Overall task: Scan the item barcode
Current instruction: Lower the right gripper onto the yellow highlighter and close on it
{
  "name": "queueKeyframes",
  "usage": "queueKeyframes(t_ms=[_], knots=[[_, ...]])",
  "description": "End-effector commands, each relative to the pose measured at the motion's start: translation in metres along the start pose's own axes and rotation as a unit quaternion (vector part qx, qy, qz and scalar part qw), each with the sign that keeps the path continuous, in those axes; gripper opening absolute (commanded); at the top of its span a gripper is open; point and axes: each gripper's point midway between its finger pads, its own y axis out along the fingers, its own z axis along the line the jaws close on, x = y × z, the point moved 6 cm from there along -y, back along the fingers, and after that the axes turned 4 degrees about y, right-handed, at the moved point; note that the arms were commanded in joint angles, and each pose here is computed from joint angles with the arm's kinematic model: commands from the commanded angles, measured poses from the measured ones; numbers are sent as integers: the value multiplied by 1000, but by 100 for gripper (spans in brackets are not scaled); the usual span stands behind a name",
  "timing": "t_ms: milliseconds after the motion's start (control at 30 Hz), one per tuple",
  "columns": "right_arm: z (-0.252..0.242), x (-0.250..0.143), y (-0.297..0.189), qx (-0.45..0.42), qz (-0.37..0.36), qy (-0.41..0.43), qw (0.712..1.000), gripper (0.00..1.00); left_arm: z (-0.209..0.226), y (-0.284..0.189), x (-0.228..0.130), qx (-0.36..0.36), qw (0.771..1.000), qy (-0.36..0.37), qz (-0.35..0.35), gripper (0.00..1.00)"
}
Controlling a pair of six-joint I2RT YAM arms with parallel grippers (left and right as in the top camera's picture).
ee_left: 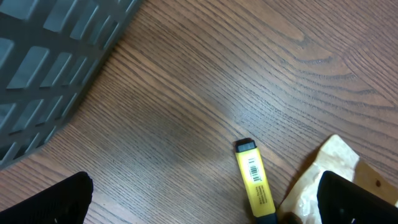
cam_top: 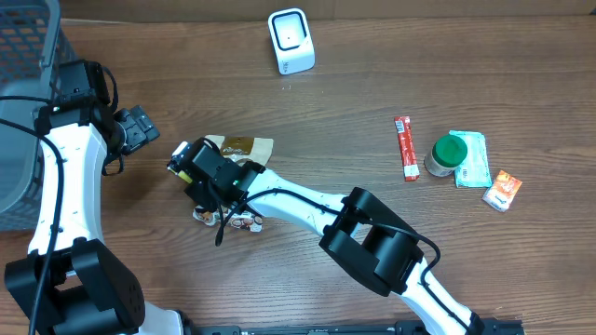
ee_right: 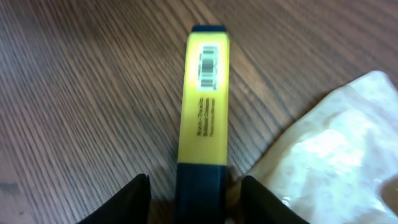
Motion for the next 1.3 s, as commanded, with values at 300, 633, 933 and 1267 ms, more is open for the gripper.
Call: queueKeyframes(t_ms=[300,633,933,1267], knots=[[-2,-16,14,-6,28,-1,1000,44,3,-7,5,5,1000,-2,-15,100],[-3,-20,18,-7,34,-1,999,45,3,-7,5,5,1000,-2,-15,100],[-7,-29,27,-21,44,-1,999,42,3,-7,5,5,1000,-2,-15,100],[-4,-4,17,-17,8,-2,1000,11,3,-7,5,5,1000,-2,-15,100]])
